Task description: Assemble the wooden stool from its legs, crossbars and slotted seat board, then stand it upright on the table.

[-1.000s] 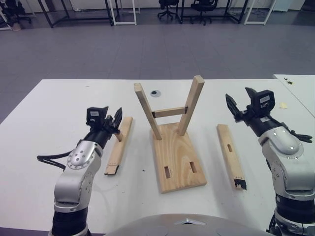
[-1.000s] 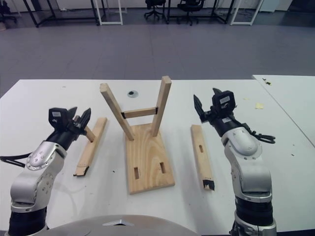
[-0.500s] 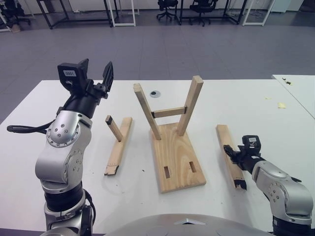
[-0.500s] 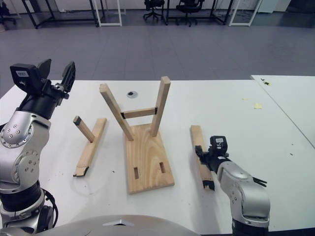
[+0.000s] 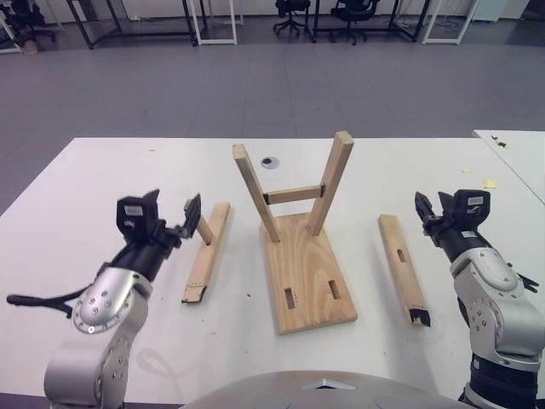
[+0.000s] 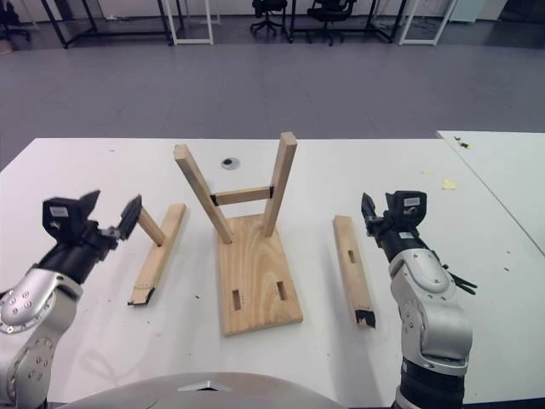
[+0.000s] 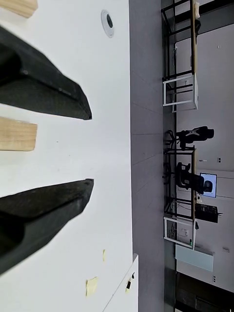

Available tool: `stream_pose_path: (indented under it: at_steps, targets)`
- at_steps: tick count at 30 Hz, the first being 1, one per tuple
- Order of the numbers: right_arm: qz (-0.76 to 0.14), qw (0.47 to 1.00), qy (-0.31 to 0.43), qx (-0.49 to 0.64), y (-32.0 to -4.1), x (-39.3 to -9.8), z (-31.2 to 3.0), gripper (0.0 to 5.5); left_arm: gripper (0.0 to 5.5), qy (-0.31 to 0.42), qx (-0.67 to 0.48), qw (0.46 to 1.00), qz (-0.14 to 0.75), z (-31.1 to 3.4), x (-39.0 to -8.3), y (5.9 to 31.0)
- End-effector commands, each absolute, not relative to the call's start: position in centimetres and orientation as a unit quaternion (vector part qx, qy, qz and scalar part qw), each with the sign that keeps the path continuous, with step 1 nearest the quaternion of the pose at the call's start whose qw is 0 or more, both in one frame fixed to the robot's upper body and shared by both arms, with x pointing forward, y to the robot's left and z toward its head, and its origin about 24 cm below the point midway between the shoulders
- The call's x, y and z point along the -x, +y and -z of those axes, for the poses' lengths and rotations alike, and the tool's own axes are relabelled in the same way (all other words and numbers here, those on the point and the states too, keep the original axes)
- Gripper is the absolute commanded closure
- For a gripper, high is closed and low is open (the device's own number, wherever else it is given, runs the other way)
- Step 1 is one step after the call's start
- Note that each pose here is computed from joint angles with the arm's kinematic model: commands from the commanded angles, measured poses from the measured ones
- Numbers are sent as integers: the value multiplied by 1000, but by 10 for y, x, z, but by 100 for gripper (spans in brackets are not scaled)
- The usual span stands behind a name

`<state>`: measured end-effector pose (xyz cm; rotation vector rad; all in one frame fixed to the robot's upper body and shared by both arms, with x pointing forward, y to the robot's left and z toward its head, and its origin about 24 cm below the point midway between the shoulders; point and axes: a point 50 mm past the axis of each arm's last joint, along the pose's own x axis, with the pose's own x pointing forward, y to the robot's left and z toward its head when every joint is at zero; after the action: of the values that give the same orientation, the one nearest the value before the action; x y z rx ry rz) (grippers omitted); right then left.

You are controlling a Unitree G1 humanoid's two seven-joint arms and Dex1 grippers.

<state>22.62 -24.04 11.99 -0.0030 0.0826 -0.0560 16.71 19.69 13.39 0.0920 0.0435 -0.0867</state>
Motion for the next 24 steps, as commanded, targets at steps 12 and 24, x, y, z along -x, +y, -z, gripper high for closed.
stream_pose_path:
  at_steps: [12, 24]
  targets:
    - [28, 998, -29, 53, -241, -254, -154, 324, 136, 262, -67, 960, 78, -6, -163, 203]
    - [24, 997, -37, 69, -234, -253, -162, 324, 339, 310, -15, 948, 63, -21, -167, 215]
